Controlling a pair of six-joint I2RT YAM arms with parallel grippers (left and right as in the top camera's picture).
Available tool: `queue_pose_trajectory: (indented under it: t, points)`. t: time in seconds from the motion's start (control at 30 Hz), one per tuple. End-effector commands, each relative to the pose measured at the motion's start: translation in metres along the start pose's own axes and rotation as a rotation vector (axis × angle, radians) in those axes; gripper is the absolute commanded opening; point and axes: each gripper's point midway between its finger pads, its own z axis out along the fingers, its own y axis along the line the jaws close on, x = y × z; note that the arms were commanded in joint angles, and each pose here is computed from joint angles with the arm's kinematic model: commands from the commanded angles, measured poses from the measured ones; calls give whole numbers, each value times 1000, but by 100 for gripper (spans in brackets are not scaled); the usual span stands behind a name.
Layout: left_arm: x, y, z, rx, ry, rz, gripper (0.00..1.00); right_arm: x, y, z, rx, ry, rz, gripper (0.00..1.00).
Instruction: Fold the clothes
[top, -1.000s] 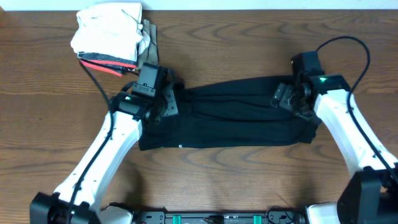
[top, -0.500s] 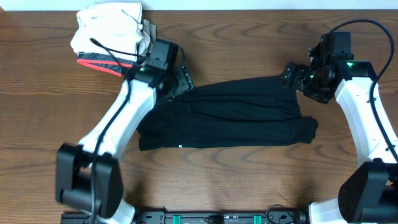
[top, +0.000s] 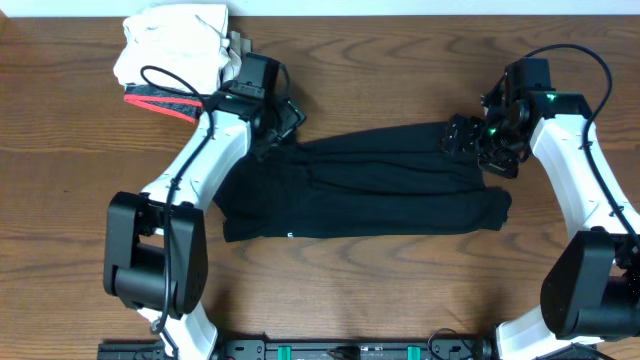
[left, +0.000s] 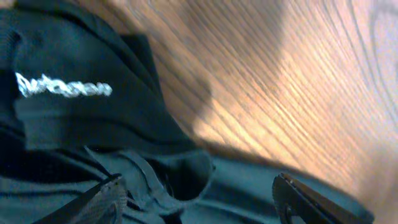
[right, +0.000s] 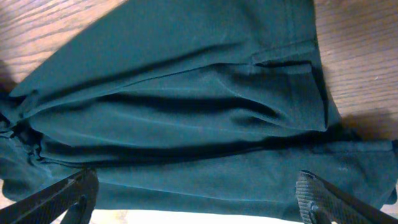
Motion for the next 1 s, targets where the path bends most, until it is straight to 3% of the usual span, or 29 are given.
queue_pose_trajectory:
  t: [0.0, 0.23, 0.4, 0.53, 0.97]
  points:
    - [-10, -5, 0, 19, -12, -38, 77, -2, 5, -1, -16, 0, -25, 99]
    - [-8, -1, 13, 8, 9, -57, 75, -1, 8, -1, -33, 8, -21, 99]
    - [-2, 6, 30, -15, 47, -62, 68, 1, 8, -1, -32, 13, -19, 99]
    - [0, 9, 36, -24, 55, -64, 50, 1, 7, -1, -30, 12, -19, 99]
    - [-2, 8, 36, -21, 51, -66, 6, -23, -17, -4, 100, -92, -8, 99]
